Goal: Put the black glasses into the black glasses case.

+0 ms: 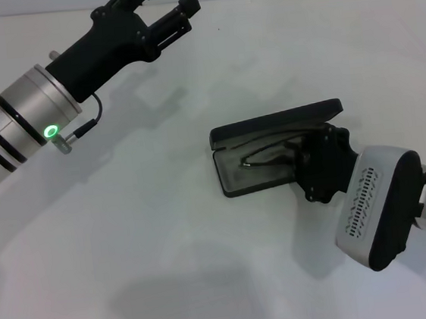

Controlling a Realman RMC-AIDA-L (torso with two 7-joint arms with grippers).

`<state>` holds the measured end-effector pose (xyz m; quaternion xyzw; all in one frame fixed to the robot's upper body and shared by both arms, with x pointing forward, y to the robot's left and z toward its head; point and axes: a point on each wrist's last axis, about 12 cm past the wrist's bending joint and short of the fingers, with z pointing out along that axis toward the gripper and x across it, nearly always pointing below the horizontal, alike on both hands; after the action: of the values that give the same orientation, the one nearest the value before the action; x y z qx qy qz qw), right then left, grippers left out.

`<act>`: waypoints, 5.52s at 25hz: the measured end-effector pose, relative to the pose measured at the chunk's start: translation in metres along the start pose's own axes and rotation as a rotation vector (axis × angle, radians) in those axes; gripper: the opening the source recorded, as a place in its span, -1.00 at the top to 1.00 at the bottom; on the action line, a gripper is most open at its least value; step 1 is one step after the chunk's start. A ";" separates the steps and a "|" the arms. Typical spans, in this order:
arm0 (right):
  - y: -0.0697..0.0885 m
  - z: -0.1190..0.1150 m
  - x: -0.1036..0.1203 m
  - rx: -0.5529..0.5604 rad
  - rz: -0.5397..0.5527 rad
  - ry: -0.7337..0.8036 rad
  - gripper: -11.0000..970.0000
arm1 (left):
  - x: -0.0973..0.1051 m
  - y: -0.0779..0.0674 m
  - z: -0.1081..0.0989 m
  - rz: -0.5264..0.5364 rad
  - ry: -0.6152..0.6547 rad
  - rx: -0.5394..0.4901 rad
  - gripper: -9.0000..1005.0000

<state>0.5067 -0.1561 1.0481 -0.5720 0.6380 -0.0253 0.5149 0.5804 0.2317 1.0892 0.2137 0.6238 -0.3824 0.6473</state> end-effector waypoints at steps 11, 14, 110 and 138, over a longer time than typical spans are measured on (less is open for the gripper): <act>0.006 -0.002 -0.001 -0.017 0.014 -0.009 0.60 | 0.002 0.000 -0.003 -0.004 0.003 -0.006 -0.65; 0.008 -0.005 -0.003 -0.033 0.022 -0.025 0.48 | 0.002 0.000 -0.003 -0.004 0.003 -0.006 -0.65; -0.102 -0.100 0.088 -0.400 0.411 -0.409 -0.39 | 0.052 -0.028 0.021 0.114 0.468 0.221 -0.65; -0.097 -0.054 0.020 -0.499 0.369 -0.758 -0.39 | 0.003 -0.046 -0.061 0.163 0.077 0.565 -0.65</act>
<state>0.5413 -0.2352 1.1211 -0.5243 0.4828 0.4298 0.5542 0.5060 0.2490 1.0870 0.4490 0.4975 -0.4792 0.5667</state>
